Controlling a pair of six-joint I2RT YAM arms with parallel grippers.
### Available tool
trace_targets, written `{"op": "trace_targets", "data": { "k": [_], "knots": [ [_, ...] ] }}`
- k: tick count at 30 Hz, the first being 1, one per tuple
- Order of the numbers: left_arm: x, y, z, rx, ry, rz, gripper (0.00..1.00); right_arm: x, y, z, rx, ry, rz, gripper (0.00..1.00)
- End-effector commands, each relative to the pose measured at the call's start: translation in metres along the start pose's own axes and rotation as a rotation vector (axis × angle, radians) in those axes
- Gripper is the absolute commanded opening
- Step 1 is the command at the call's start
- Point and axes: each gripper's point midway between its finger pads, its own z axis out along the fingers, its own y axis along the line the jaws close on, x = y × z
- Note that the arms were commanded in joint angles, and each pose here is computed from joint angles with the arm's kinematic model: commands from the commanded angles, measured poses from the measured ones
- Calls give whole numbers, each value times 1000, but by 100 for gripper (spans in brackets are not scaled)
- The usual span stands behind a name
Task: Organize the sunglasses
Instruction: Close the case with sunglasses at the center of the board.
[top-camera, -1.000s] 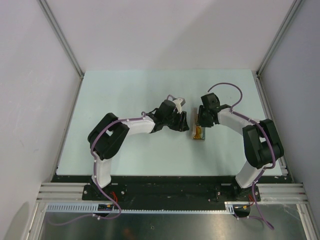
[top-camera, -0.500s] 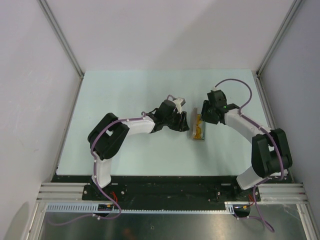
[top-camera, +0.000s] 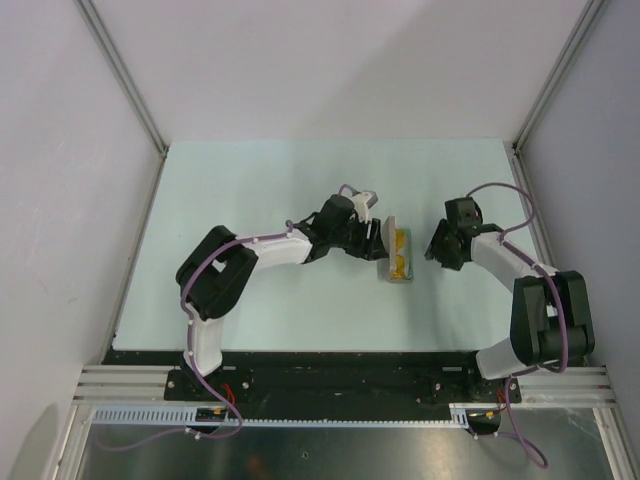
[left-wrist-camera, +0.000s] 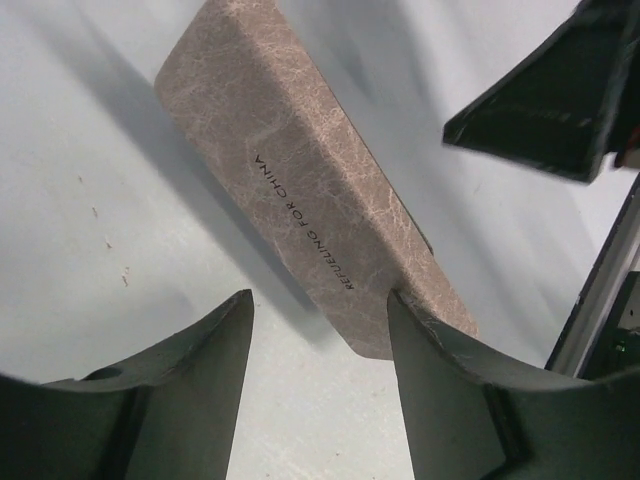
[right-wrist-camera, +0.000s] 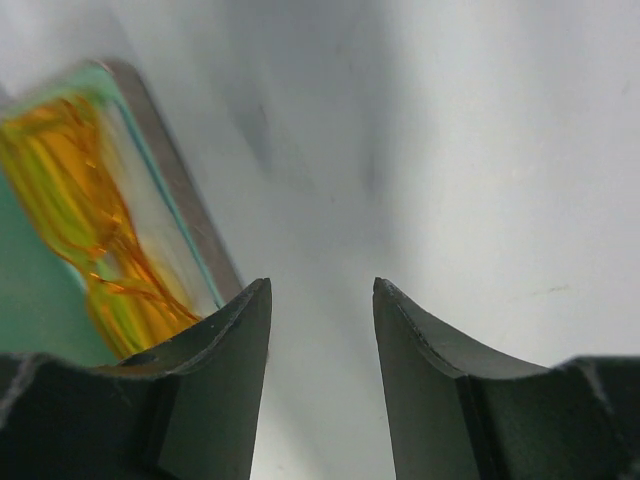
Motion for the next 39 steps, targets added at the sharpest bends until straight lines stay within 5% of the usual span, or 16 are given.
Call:
{"op": "trace_targets", "data": {
  "k": [1,39],
  "knots": [
    [-23,-28,-1,82,-57,64,62,22,5,14,-45,62,14,50],
    [0,-18,43,81,15,30,59,71,44,29,-167,199,-39,34]
  ]
}}
